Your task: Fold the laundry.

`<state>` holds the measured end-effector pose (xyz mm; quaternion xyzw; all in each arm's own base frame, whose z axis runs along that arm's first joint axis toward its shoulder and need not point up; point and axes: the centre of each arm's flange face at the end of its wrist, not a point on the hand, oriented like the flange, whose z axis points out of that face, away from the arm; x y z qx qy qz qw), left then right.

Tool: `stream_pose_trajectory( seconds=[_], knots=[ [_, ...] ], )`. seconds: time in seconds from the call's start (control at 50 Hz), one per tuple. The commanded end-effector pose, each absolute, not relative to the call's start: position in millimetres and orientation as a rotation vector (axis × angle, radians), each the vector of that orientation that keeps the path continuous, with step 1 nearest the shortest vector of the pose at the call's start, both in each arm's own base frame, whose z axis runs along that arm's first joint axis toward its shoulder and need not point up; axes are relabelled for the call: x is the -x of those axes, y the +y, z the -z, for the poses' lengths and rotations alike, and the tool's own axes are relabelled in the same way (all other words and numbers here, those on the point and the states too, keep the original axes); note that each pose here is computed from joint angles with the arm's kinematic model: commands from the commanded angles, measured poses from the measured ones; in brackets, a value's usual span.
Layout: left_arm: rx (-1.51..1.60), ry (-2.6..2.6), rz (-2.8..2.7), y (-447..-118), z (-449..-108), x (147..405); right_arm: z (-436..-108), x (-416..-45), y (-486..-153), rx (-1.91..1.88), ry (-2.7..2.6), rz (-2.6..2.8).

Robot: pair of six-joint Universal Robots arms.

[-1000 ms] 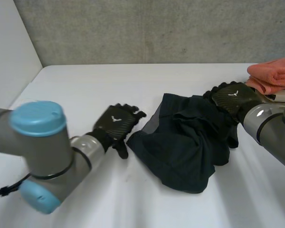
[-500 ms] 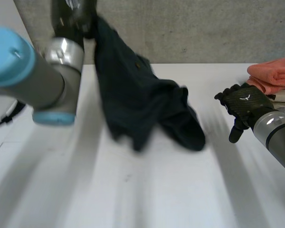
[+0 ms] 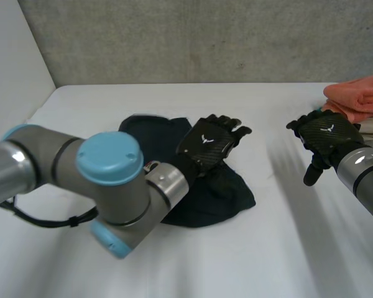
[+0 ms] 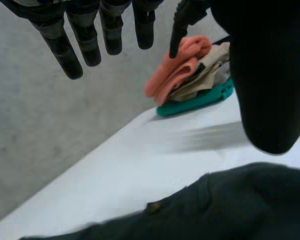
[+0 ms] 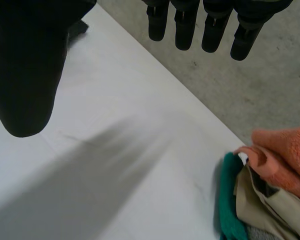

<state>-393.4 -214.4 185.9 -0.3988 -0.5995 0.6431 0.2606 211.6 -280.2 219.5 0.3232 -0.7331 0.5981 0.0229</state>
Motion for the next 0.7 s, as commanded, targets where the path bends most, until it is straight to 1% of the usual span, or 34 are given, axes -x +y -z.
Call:
stream_pose_trajectory(
  seconds=[0.02,0.04,0.1,0.12,0.18,0.2,0.24,0.26,0.32,0.42,0.54,0.6,0.64,0.7],
  knots=[
    [0.959,-1.673,-2.04,-213.2,-242.4,342.7,-224.5,-234.4,-265.3,-1.172,-2.238,-1.951],
    [0.938,-1.714,-2.074,-209.3,-246.0,330.8,-225.1,-242.8,-258.1,-1.245,-2.227,-1.966],
    [0.926,-1.787,-2.1,-204.2,-245.1,314.6,-222.8,-253.7,-249.0,-1.361,-2.202,-1.972],
    [0.954,-1.861,-2.087,-200.4,-235.8,304.8,-217.0,-260.1,-243.9,-1.448,-2.184,-1.948],
    [1.016,-1.99,-2.057,-199.1,-220.4,289.3,-206.1,-266.9,-239.1,-1.56,-2.155,-1.887],
    [1.061,-2.059,-2.038,-200.9,-210.6,280.8,-200.6,-270.4,-235.9,-1.612,-2.151,-1.846],
    [1.097,-2.128,-2.018,-205.1,-202.1,271.8,-193.6,-273.8,-233.3,-1.647,-2.161,-1.803],
    [1.12,-2.191,-1.999,-212.1,-193.2,264.1,-186.2,-279.2,-230.0,-1.671,-2.187,-1.77],
    [1.129,-2.281,-1.982,-232.8,-177.6,252.0,-173.1,-286.6,-230.0,-1.654,-2.248,-1.731],
    [1.149,-2.27,-1.984,-254.3,-160.5,249.9,-157.8,-295.7,-233.4,-1.586,-2.34,-1.737],
    [1.195,-2.095,-2.047,-273.9,-145.1,259.9,-134.2,-309.9,-243.4,-1.517,-2.354,-1.788],
    [1.208,-2.038,-2.066,-276.8,-141.3,264.6,-126.4,-313.7,-244.0,-1.506,-2.355,-1.78],
    [1.21,-2.019,-2.084,-277.9,-141.7,266.0,-124.6,-314.6,-243.8,-1.501,-2.351,-1.779],
    [1.202,-2.004,-2.126,-277.9,-146.0,266.2,-130.9,-315.2,-246.9,-1.462,-2.311,-1.826]
  ],
)
